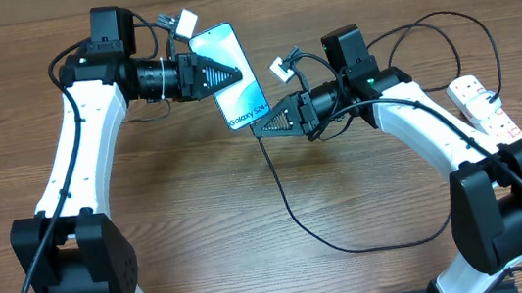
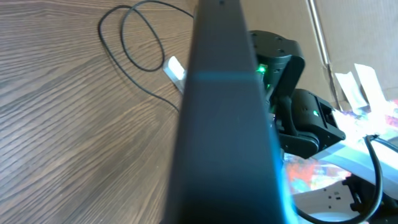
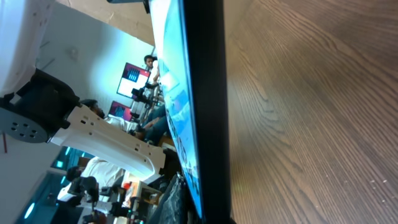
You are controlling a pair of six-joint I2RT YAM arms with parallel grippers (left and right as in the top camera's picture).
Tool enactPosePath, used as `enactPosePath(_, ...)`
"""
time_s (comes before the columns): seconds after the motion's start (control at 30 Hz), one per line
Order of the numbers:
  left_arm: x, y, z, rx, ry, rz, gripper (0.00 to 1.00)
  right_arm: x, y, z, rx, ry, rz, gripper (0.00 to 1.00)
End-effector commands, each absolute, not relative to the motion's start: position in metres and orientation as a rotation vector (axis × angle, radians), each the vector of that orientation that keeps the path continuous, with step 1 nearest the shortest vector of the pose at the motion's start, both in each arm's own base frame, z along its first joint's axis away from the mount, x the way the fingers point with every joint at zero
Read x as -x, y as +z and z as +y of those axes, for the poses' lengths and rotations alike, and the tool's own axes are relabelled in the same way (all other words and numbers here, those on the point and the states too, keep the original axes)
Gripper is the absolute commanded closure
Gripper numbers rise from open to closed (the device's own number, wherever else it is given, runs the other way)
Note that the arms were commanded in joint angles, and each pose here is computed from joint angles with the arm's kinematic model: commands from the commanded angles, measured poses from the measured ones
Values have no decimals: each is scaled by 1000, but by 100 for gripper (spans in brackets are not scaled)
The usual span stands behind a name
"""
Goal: Plug charger to phone and switch on socket
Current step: 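Push the USB-C plug into the phone's port with the right gripper, then open the right gripper and withdraw it right from the phone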
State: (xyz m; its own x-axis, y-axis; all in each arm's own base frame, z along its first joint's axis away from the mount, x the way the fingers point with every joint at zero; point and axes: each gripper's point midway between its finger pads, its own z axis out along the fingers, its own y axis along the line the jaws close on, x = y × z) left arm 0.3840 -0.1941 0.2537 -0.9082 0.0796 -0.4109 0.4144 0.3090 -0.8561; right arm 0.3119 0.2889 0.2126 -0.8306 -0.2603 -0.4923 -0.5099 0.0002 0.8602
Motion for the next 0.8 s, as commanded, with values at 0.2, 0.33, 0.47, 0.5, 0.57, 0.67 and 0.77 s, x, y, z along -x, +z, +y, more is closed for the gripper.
enactPosePath(0.2,-327,237,-254,-636,-1754,2376,96,-337,276,304,906,1824,1867,96)
enactPosePath(0.33,-323,232,-257,-648,-1722,2414,96,-337,276,304,895,1834,1877,96)
enactPosePath(0.47,-329,232,-251,-627,-1712,2402,95,-334,269,303,878,1847,1917,96)
enactPosePath(0.5,-331,232,-250,-625,-1710,2398,95,-333,268,303,874,1851,1926,96)
enactPosePath(0.57,-332,232,-249,-618,-1708,2398,95,-332,266,302,868,1856,1939,96)
enactPosePath(0.67,-333,232,-249,-623,-1704,2392,96,-330,263,301,859,1861,1958,96)
enactPosePath(0.77,-335,233,-247,-619,-1698,2385,96,-330,259,300,827,1868,1998,96)
